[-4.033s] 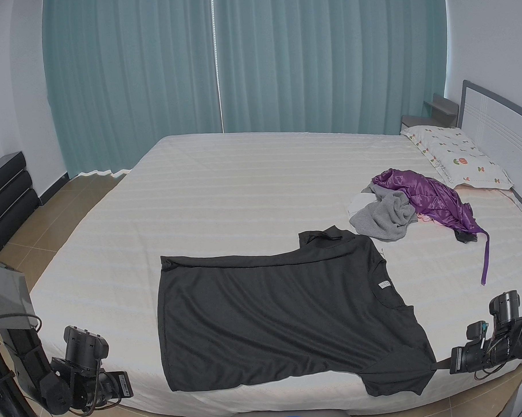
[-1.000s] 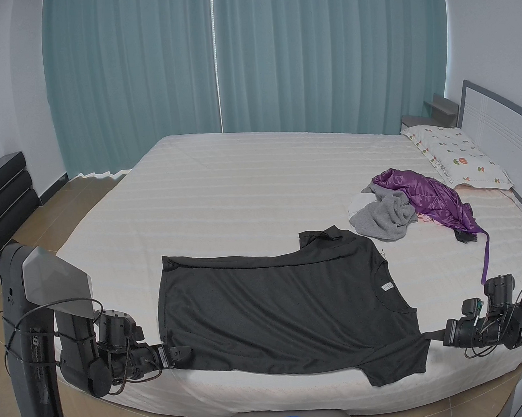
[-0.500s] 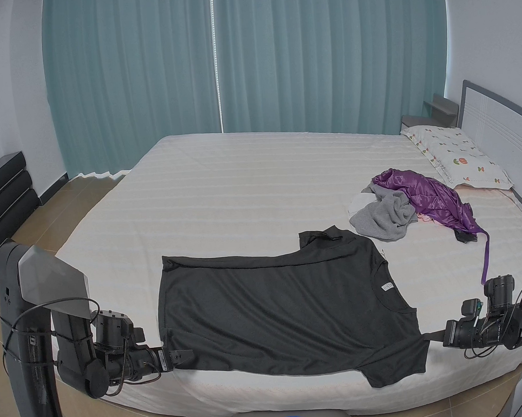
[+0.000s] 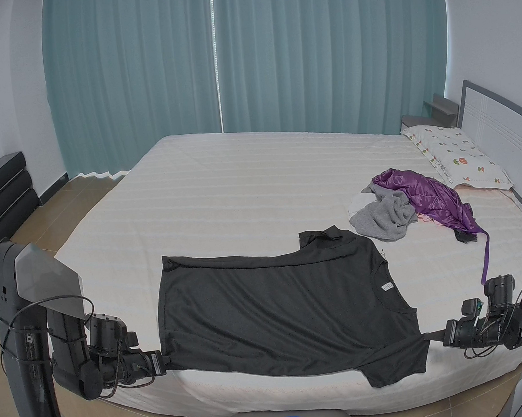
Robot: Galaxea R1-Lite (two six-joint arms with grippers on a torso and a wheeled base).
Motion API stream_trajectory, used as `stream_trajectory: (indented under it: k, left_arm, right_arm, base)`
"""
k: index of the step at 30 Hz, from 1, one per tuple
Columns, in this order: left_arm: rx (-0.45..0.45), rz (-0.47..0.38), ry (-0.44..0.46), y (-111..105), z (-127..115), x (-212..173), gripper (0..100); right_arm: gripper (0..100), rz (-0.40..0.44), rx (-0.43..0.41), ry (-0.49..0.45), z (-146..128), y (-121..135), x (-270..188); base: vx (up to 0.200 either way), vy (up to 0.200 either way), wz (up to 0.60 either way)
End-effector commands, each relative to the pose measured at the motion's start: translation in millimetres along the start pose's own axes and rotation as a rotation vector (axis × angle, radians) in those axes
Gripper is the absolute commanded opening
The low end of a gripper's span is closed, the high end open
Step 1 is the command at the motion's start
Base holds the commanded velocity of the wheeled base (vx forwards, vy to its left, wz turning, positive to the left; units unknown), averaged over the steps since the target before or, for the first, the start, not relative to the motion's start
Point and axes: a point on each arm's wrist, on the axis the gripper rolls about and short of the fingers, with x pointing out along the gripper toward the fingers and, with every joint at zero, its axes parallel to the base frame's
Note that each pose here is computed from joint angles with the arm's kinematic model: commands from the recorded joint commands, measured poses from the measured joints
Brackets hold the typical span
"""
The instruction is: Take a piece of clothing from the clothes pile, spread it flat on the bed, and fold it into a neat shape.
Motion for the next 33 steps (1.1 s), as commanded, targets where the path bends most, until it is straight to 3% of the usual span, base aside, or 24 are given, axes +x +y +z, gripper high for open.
stream_trajectory:
  k: [1, 5, 17, 20, 27, 33]
  left_arm:
    - [-0.017, 0.012, -0.025, 2.8, 3.5, -14.0, 0]
    - [-0.027, 0.018, -0.054, 4.8, 8.1, -22.6, 0]
    - [-0.015, 0.059, 0.035, 9.1, -16.6, -45.5, 0]
    - [-0.033, 0.062, -0.013, 12.2, -13.0, -54.5, 0]
    - [-0.050, 0.094, -0.025, 15.6, -11.7, -57.1, 0]
    - [-0.056, 0.116, 0.036, 14.2, -16.9, -62.4, 0]
  right_arm:
    - [0, 0.001, -0.002, -0.004, 0.2, 0.8, -1.2]
    - [0, 0.000, -0.001, -0.001, -1.7, 1.7, -3.2]
    - [0, -0.011, 0.008, 0.028, -15.7, 5.2, -14.2]
    - [0, -0.017, 0.018, 0.031, -17.7, 4.2, -16.1]
    - [0, -0.024, 0.010, 0.068, -29.9, 4.7, -22.2]
    - [0, -0.043, 0.014, 0.068, -30.8, -0.9, -25.8]
  base:
    - [0.000, 0.000, 0.00]
    - [0.000, 0.000, 0.00]
    - [0.000, 0.000, 0.00]
    - [0.000, 0.000, 0.00]
    - [0.000, 0.000, 0.00]
    - [0.000, 0.000, 0.00]
